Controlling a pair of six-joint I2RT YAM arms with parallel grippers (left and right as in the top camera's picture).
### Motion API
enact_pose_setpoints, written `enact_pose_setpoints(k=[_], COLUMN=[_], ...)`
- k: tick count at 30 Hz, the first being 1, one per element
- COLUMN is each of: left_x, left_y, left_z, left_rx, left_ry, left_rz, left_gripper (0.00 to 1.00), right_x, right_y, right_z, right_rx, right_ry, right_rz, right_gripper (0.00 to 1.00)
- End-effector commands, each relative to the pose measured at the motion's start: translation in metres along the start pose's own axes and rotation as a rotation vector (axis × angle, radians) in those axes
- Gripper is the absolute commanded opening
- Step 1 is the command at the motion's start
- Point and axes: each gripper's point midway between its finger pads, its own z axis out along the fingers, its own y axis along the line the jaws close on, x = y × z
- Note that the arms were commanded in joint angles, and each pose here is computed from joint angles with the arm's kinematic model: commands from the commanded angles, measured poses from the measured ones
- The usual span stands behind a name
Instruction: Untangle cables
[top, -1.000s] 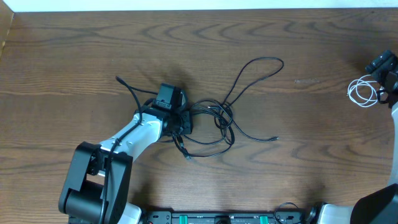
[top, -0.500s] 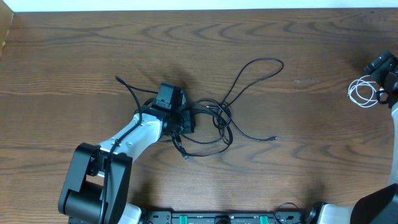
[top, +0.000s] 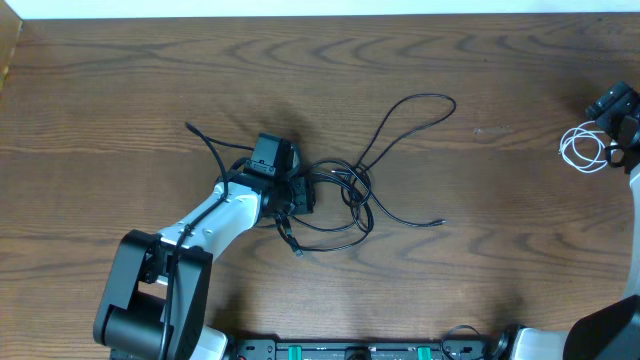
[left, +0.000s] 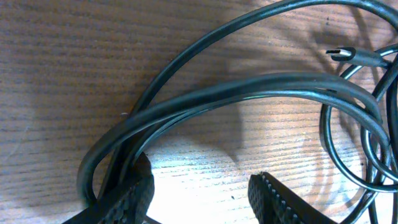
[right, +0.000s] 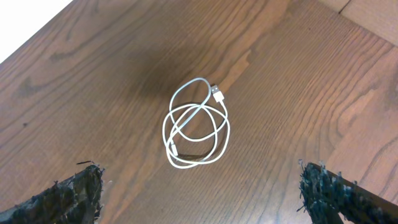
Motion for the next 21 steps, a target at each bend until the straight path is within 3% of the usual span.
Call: enact_pose_setpoints(k=[1,4,8,16,21], left_x=[0.024,0.023,0.007,-0.049,-0.058], left_y=[0.031,0.03,0.019,-0.025,-0.04], left_z=[0.015,0.014,-0.001,-0.082,-0.118], left_rx=[-0.116,-0.114,-0.093,-0.008,0.042], left_ry=[0.066,0.063,0.014,-0.204,-0.308], left_rz=[-0.033,-0.032,-0.022,0.027,0.037], left_gripper=[0.56,0.56,0.64,0.7,0.7], right_x=[0.002,0.002,0.002,0.002,0.002], right_y=[-0.002,-0.002,-0.002,-0.002,-0.002], right_z=[0.003,0.003,0.003,0.003,0.003], right_rx=[0.008,0.008,0.008,0.008,0.008], right_ry=[0.008,0.008,0.008,0.008,0.008], right_rz=[-0.006,-0.006,-0.006,-0.006,-0.006], right_gripper=[0.99,0.99,0.99,0.99,0.99])
